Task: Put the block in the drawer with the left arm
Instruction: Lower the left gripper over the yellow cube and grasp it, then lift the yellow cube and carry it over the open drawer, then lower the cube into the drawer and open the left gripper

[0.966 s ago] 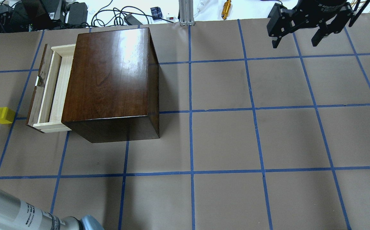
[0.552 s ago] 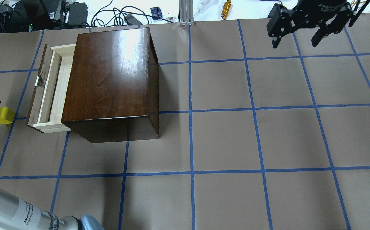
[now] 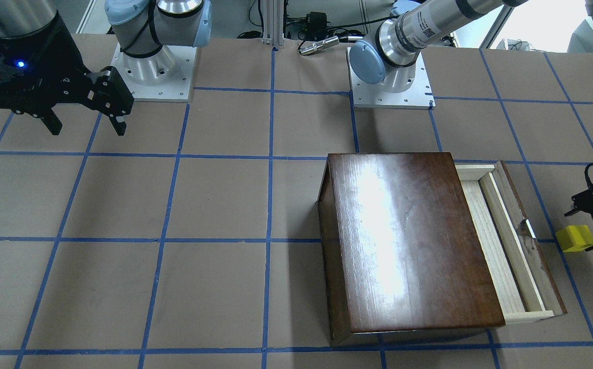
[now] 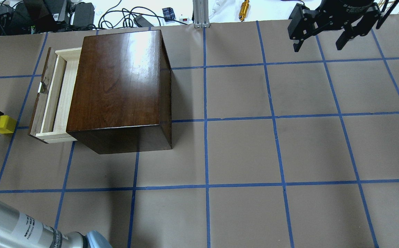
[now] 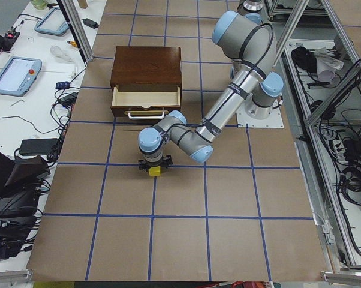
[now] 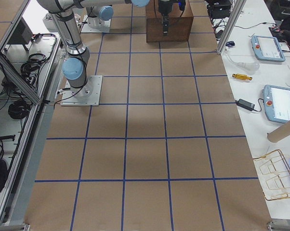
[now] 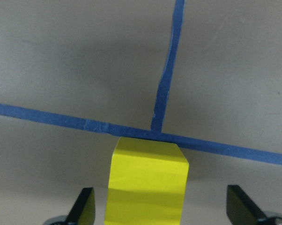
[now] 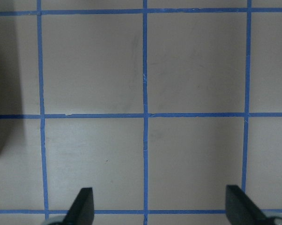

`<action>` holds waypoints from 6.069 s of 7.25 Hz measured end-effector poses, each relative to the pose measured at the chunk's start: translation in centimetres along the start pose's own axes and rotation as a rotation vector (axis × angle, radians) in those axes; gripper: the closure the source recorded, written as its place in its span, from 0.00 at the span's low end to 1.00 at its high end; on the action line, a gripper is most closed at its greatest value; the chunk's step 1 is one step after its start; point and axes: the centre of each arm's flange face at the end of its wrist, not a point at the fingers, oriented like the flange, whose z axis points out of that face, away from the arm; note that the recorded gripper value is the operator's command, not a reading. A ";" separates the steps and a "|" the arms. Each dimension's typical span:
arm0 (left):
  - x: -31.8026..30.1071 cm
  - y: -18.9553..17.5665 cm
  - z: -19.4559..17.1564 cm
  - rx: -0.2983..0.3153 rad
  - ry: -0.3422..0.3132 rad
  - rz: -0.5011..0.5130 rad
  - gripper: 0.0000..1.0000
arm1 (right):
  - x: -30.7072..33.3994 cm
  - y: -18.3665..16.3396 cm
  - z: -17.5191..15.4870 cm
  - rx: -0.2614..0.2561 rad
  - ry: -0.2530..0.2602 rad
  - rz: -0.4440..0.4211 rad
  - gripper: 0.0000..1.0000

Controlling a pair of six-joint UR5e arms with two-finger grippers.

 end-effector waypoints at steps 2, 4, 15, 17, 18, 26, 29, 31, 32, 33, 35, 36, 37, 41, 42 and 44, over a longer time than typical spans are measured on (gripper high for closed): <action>-0.2 0.0 0.6 0.016 -0.003 0.004 0.17 | 0.0 0.0 0.0 0.000 0.000 0.000 0.00; -0.3 0.1 0.9 0.020 -0.002 0.032 0.32 | 0.0 0.0 0.0 0.001 -0.001 -0.001 0.00; -0.8 0.1 -2.4 -0.011 -0.033 0.045 0.98 | 0.0 0.0 0.0 0.000 0.000 0.000 0.00; -1.9 -1.7 -7.6 -0.027 -0.057 0.071 0.98 | 0.0 0.0 0.0 0.000 0.000 -0.001 0.00; -2.5 -4.3 -10.3 -0.030 -0.061 0.087 0.98 | -0.1 0.0 0.0 0.000 0.000 -0.001 0.00; -1.6 -30.0 -18.4 0.006 0.007 0.112 0.97 | -0.1 0.0 0.0 0.001 -0.001 -0.001 0.00; -1.1 -31.4 -16.5 0.012 0.034 0.125 0.96 | 0.0 0.0 0.0 0.000 -0.001 -0.001 0.00; -1.2 -31.3 -15.9 0.013 0.039 0.130 0.87 | 0.0 0.0 0.0 0.000 -0.001 0.000 0.00; -1.1 -31.2 -15.7 0.015 0.042 0.130 0.83 | 0.0 0.0 0.0 0.000 -0.001 0.000 0.00; -1.0 -31.2 -15.3 0.016 0.046 0.128 0.75 | 0.0 0.0 0.0 0.000 -0.001 0.000 0.00; -1.0 -31.2 -14.6 0.017 0.040 0.125 0.54 | -0.1 0.0 0.0 0.001 0.000 -0.001 0.00; -0.9 -31.2 -14.2 0.024 0.038 0.123 0.41 | 0.0 0.0 0.0 0.001 0.000 -0.001 0.00; -0.8 -31.2 -13.7 0.031 0.032 0.123 0.34 | 0.0 0.0 0.0 0.001 -0.001 -0.001 0.00; -0.7 -31.0 -12.6 0.032 0.010 0.128 0.21 | 0.0 0.0 0.0 0.000 0.000 -0.001 0.00; -0.7 -31.0 -12.7 0.030 0.008 0.127 0.20 | 0.0 0.0 0.0 0.001 0.000 -0.001 0.00; -0.6 -31.1 -14.5 0.023 -0.025 0.113 0.20 | 0.0 0.0 0.0 0.000 0.000 0.000 0.00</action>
